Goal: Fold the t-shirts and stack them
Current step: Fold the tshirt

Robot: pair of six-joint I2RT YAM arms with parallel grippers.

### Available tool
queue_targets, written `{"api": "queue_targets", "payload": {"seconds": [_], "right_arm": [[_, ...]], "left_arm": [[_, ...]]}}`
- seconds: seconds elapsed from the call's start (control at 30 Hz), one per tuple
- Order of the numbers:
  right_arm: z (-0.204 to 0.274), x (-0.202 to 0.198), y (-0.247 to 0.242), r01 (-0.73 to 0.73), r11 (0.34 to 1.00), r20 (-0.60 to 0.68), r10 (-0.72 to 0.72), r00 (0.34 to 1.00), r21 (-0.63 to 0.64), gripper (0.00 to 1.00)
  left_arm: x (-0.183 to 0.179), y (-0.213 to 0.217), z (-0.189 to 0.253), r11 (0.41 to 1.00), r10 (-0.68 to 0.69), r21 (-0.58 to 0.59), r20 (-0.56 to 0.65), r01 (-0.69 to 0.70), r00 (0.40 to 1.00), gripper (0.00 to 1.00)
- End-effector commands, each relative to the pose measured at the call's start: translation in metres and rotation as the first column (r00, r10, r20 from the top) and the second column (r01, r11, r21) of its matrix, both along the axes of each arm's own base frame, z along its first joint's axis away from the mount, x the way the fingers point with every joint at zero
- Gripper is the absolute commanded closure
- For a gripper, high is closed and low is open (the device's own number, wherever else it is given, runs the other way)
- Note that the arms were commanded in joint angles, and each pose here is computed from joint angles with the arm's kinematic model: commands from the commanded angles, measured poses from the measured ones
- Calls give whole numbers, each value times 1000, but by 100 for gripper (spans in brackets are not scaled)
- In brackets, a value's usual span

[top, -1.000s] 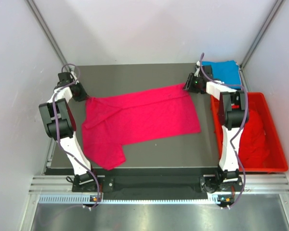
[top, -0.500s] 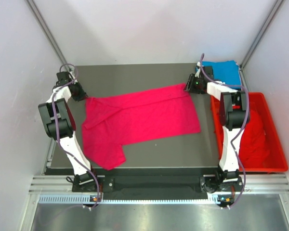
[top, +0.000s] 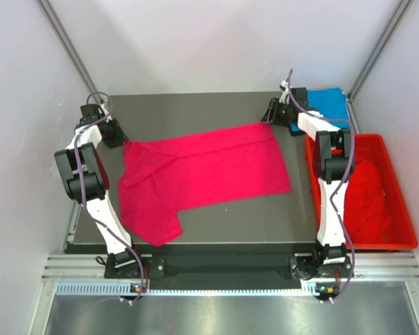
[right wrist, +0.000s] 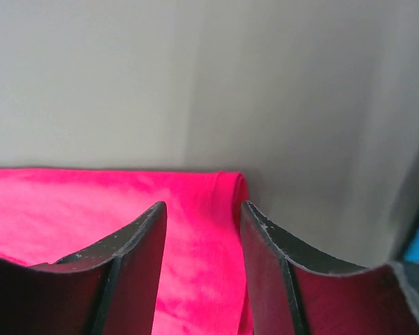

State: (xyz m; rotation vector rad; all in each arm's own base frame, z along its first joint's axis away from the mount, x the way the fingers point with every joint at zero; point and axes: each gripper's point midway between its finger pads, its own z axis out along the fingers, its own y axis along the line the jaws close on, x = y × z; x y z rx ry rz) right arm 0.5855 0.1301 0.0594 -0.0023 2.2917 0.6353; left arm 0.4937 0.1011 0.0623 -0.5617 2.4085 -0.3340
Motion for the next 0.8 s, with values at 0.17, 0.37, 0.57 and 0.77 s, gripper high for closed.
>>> {"api": "queue_targets", "payload": {"seconds": [0.17, 0.37, 0.57, 0.77], "right_arm": [[6, 12, -6, -29, 999, 18, 29, 999, 36, 55], [7, 14, -12, 4, 999, 24, -6, 1000, 52, 67], [9, 18, -20, 35, 997, 35, -38, 999, 69, 90], [6, 17, -38, 120, 991, 15, -122, 992, 65, 100]], "left_arm": [[18, 2, 10, 997, -79, 21, 64, 78, 995, 61], [27, 2, 9, 997, -79, 3, 78, 79, 994, 71], [31, 1, 8, 997, -73, -8, 75, 74, 994, 100], [29, 17, 5, 999, 26, 25, 39, -27, 999, 100]]}}
